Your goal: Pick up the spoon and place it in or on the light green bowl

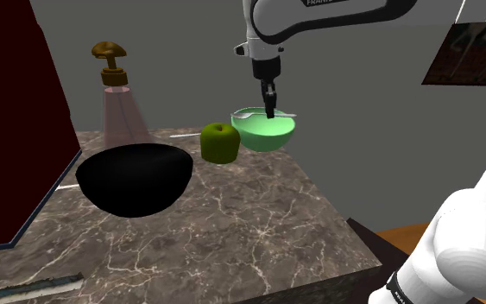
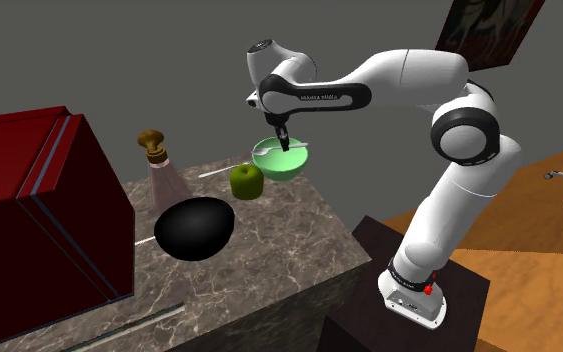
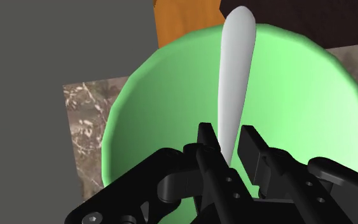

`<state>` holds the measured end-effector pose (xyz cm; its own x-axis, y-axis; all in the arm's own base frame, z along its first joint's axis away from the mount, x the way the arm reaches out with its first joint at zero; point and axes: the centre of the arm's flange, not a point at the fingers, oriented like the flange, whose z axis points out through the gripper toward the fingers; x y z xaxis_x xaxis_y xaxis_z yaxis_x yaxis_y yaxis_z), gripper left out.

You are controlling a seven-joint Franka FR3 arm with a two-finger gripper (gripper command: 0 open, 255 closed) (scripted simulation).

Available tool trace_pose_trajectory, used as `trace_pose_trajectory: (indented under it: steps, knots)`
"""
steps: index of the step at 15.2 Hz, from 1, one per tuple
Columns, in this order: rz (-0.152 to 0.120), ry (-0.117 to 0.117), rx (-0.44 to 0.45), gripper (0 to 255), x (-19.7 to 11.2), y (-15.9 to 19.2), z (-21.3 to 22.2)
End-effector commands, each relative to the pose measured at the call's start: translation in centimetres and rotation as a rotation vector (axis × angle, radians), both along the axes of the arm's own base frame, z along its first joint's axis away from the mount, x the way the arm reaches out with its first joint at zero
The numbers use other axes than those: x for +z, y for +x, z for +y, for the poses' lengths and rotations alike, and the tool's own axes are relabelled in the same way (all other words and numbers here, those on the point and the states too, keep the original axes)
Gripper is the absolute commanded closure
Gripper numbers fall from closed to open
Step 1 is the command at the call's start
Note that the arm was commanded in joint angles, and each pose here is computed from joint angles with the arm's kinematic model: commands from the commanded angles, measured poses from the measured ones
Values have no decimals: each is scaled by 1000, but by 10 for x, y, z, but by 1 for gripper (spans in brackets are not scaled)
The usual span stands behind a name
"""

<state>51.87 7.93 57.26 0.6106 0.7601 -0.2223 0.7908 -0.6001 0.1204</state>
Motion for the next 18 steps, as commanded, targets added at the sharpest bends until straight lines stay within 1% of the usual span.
trace_pose_trajectory:
  steps: [1,2,3,8,12,18]
  knots:
    - [-1,0,0,255,0,0,0]
    - [-1,0,0,255,0,0,0]
    - [-1,0,0,0,0,0,0]
    - [-1,0,0,0,0,0,0]
    - [-1,0,0,0,48,2,12]
    - [-1,0,0,0,48,2,12]
